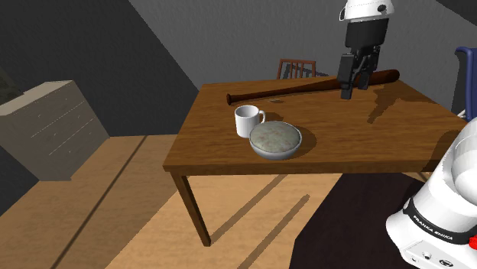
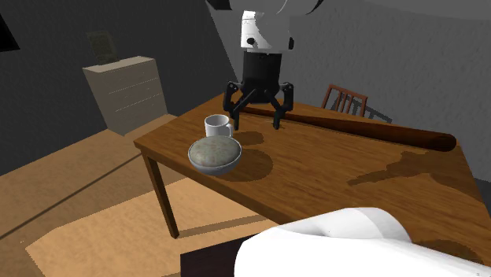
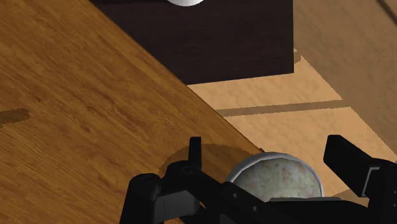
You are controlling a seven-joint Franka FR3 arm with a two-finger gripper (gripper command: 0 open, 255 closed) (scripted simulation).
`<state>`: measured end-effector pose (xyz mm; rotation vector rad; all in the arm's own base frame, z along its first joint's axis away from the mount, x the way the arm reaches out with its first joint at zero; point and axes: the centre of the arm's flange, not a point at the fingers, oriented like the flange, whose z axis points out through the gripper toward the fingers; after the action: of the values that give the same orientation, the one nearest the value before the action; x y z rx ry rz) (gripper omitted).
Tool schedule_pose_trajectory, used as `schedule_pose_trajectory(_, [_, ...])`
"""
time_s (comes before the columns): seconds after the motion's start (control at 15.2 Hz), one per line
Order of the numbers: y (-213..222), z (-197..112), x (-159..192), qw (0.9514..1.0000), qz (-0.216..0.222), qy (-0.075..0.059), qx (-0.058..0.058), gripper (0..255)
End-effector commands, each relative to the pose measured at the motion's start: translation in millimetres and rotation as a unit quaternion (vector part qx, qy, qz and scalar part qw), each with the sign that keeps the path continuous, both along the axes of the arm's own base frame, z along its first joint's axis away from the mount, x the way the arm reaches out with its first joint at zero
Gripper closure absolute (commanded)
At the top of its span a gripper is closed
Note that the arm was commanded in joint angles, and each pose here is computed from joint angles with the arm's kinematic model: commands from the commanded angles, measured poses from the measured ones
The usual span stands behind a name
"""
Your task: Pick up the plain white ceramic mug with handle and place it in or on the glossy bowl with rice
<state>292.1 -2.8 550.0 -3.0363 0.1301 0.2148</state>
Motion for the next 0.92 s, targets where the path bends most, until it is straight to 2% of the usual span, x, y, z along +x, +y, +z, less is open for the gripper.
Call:
schedule_pose_trajectory(0.0, [0, 0, 0, 1.0, 0.0, 0.0, 0.0, 0])
schedule_pose_trajectory(0.86, [45, -64, 148, 0.9995, 0.014, -0.019, -0.02, 0])
